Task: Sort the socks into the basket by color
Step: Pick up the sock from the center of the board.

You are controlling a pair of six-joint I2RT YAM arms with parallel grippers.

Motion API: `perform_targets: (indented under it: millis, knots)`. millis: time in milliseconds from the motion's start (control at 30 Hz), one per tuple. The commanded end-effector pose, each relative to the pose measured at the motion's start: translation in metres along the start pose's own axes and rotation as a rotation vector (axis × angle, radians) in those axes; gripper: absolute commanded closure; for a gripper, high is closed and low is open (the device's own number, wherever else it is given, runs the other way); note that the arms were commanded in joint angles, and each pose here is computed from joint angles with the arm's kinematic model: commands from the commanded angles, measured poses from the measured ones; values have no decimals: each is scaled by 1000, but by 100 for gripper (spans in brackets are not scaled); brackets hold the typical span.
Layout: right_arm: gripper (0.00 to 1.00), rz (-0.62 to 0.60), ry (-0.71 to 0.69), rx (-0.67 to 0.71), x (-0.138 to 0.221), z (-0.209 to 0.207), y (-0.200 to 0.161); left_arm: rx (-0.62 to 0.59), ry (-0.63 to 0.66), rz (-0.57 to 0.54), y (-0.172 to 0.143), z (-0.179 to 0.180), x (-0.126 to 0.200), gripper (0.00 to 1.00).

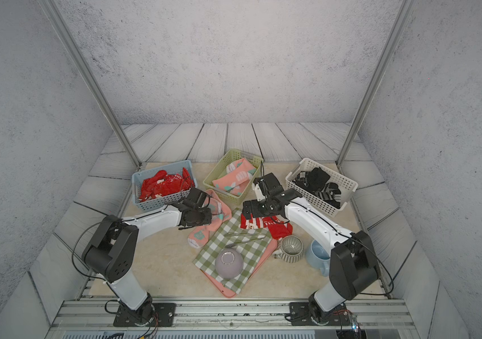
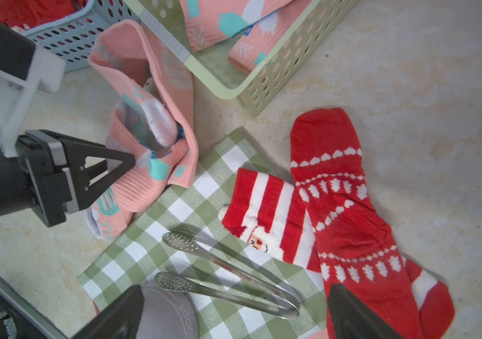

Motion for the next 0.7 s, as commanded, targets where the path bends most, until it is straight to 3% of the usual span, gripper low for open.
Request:
perform_targets:
  millis: [0, 100, 167, 433, 667]
  knots:
    - [1, -8, 29, 12, 0, 8, 6, -10, -9, -52, 4, -3, 22, 83]
    - [1, -5, 40, 9, -1, 11, 6, -13, -22, -68, 5, -4, 32, 96]
    - [1, -3, 44, 9, -1, 11, 6, -16, -34, -78, 6, -6, 43, 100]
    - [1, -9, 57, 8, 4, 14, 5, -33, -85, -216, 26, -14, 121, 100]
    - [1, -25, 59, 3, 8, 13, 5, -67, -104, -374, 64, -21, 187, 100]
Point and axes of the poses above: each gripper's point midway between its finger pads, its own x axis back along the fingers, its own z axis along the line the jaws close on, y = z × x, the point moved 1 cm from there along x, back along the fingers, and after that the axes turned 15 degrees about -x, right-handed, at the moved point
